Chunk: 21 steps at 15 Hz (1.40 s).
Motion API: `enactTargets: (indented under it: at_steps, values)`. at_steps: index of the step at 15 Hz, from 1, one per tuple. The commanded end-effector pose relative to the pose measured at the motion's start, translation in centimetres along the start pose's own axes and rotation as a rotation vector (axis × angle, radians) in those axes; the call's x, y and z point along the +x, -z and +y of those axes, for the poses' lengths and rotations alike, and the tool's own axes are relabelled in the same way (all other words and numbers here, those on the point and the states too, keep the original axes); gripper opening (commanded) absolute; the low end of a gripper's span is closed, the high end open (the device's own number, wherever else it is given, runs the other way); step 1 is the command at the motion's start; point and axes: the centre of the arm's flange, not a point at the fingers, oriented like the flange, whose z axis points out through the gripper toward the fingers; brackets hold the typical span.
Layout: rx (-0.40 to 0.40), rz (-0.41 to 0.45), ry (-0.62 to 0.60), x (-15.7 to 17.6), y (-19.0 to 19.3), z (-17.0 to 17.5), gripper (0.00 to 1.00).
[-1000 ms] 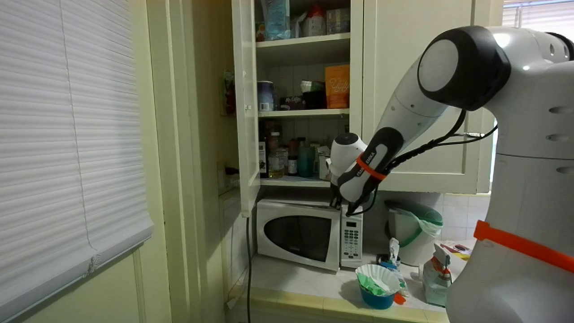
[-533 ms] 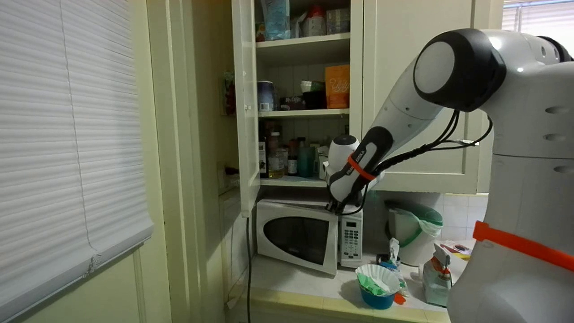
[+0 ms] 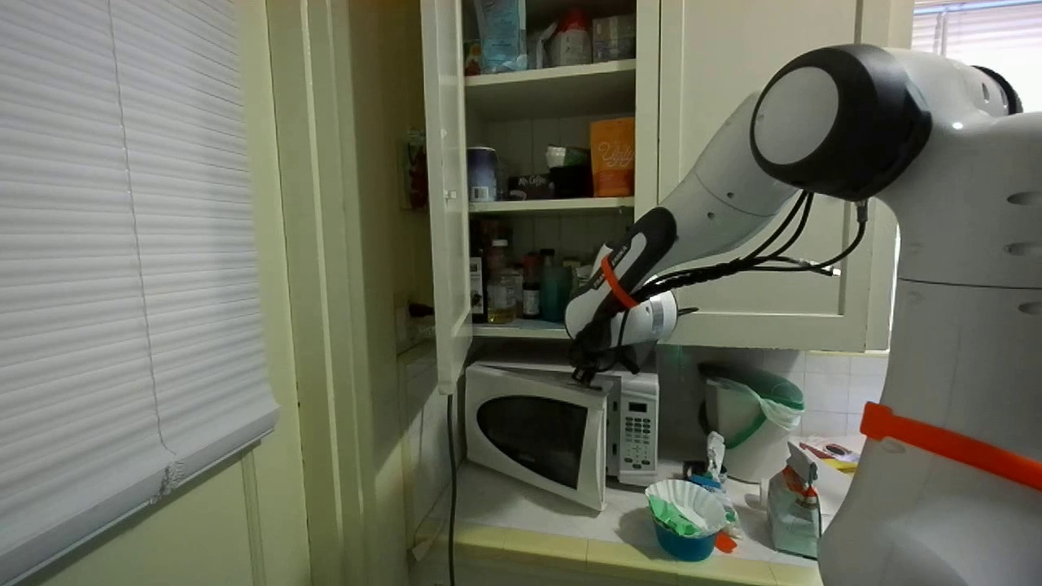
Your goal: Open the microwave, then put the blue bowl inside
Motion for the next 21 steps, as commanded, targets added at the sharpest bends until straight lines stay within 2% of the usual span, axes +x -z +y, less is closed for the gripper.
enactTargets:
  at_steps: [1,8,21]
  values:
    - [0.096,-0.034,-0.009,-0.4,0.7,-0.5,0.00]
    - [0.180,-0.116,-0.110,0.3,0.7,-0.8,0.00]
    - [0.255,-0.096,-0.310,3.5,0.2,-4.5,0.00]
